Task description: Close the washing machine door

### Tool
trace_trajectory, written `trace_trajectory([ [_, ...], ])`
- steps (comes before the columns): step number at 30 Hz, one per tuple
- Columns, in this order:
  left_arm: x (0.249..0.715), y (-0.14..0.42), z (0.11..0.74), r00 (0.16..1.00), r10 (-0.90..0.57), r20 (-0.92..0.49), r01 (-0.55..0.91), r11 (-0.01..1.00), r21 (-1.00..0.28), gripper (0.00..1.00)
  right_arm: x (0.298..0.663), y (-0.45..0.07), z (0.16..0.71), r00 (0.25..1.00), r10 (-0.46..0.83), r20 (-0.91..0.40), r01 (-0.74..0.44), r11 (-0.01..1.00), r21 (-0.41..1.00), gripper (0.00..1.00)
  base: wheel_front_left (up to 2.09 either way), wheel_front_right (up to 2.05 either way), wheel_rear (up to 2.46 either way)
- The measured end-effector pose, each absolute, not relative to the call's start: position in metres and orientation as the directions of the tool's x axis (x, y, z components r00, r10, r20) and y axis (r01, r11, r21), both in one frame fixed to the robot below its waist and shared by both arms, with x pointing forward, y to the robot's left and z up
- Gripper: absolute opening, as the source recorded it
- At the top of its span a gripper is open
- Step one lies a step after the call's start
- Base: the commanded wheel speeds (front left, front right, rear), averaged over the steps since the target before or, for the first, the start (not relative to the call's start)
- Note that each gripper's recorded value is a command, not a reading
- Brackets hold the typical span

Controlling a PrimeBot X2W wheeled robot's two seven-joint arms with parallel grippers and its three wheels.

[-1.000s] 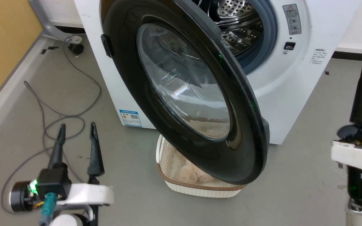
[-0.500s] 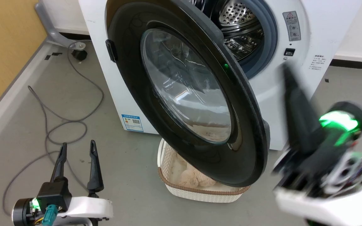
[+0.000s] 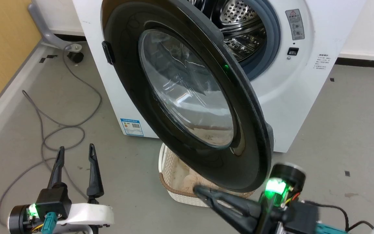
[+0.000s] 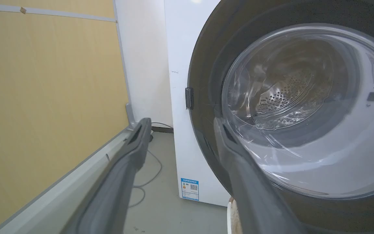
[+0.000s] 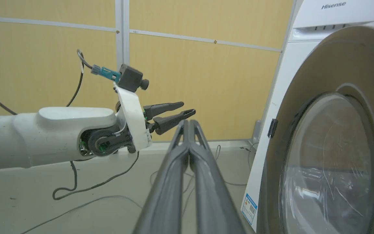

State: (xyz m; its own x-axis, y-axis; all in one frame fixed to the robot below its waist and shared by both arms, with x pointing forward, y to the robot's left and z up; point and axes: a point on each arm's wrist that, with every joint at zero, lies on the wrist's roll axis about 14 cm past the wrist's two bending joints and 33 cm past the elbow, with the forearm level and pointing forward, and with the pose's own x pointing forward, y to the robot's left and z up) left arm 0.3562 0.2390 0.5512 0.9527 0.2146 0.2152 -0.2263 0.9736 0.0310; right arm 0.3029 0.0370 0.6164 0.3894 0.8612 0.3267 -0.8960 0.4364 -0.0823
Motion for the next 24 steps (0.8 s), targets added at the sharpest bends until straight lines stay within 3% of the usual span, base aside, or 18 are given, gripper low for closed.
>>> trace_trajectory([
  [5,0.359,0.235,0.55,0.956,0.203,0.213,-0.214,0.976,0.033,1.0,0.326,0.018,0.567,0.486,0.856,0.175,-0.855,0.507,-0.104,0.0,0.0,0.0,0.0],
  [6,0.36,0.233,0.548,0.958,0.2,0.208,-0.212,0.977,0.036,1.0,0.346,-0.002,0.546,0.575,0.81,0.119,-0.805,0.586,-0.093,0.0,0.0,0.0,0.0],
  [8,0.362,0.232,0.546,0.96,0.196,0.201,-0.207,0.977,0.039,1.0,0.356,-0.012,0.535,0.613,0.785,0.087,-0.779,0.619,-0.102,0.0,0.0,0.0,0.0],
  [18,0.371,0.221,0.535,0.972,0.163,0.169,-0.174,0.983,0.05,1.0,0.402,-0.044,0.519,0.748,0.66,0.07,-0.655,0.751,-0.078,0.0,0.0,0.0,0.0],
  [24,0.381,0.218,0.529,0.976,0.156,0.154,-0.166,0.985,0.05,1.0,0.437,-0.083,0.519,0.848,0.521,0.09,-0.517,0.853,-0.073,0.0,0.0,0.0,0.0],
])
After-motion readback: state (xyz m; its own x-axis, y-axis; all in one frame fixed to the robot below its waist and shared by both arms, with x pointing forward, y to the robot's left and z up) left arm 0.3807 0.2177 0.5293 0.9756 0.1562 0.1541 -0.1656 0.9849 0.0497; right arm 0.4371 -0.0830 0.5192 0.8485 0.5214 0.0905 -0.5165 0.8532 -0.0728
